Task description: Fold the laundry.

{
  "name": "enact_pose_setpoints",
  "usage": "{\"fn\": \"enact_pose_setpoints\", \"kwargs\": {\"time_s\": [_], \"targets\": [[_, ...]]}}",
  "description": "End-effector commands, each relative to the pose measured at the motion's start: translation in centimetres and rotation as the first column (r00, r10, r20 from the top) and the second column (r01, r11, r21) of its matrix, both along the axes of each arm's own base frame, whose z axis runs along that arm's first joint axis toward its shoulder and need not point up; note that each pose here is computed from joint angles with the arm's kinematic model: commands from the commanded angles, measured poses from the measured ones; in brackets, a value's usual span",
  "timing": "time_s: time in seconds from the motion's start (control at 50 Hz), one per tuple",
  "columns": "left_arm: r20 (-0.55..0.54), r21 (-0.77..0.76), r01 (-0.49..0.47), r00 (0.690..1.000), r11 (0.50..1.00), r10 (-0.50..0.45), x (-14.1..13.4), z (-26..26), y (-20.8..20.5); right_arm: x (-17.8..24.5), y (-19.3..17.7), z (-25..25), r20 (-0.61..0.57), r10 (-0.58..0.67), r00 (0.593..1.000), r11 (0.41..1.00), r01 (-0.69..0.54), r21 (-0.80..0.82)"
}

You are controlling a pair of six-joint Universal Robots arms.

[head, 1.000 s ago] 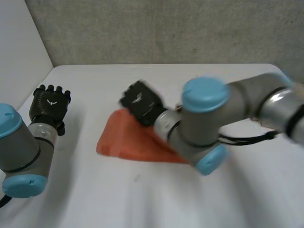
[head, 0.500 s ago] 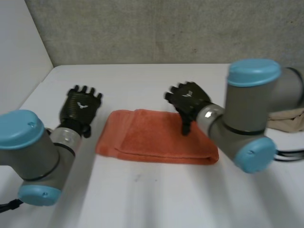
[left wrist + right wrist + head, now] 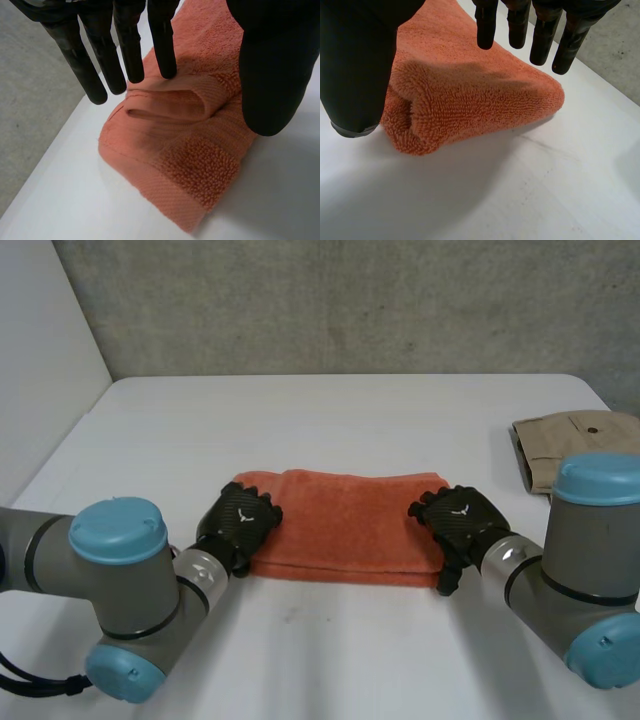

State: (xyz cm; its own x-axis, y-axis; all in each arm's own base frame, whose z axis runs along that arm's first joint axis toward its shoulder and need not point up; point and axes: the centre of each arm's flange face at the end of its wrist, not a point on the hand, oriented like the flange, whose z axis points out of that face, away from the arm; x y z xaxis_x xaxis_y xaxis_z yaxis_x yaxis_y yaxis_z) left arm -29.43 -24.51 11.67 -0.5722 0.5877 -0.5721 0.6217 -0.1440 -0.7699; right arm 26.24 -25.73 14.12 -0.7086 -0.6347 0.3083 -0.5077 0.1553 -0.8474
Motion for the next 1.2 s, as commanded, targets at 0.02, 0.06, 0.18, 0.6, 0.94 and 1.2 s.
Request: {"fn": "enact_pose_setpoints", "kwargs": {"time_s": [0.02,0.06,0.18,0.6,0.94,1.2], "targets": [[-0.008,0.002,0.012,1.0,1.0,-0.012,-0.4,-0.3,-0.9,-0.2,0.3,-0.3,-0.002,-0.003,1.0,1.0,0.003,0.004],[-0.011,-0.004,0.01,1.0,1.0,-0.01,-0.6,-0.2,-1.2,-0.3,0.3,-0.4,-0.003,-0.003,1.0,1.0,0.003,0.007],[-0.011,0.004,0.012,1.0,1.0,-0.012,-0.7,0.0,-1.2,-0.3,0.5,-0.3,-0.001,-0.002,1.0,1.0,0.002,0.008],[0.011,0.059,0.019,1.0,0.998,-0.019,-0.8,1.1,-0.8,-0.4,0.3,-0.1,-0.001,-0.004,1.0,1.0,0.004,0.001],[-0.006,0.048,0.01,1.0,0.999,-0.01,-1.0,1.6,-1.7,-0.5,0.1,-0.1,-0.001,-0.01,1.0,1.0,0.01,-0.001],[0.017,0.087,0.011,1.0,0.996,-0.012,-1.5,-0.1,-2.5,-0.6,0.2,-0.2,-0.002,-0.012,1.0,1.0,0.012,0.003]]}}
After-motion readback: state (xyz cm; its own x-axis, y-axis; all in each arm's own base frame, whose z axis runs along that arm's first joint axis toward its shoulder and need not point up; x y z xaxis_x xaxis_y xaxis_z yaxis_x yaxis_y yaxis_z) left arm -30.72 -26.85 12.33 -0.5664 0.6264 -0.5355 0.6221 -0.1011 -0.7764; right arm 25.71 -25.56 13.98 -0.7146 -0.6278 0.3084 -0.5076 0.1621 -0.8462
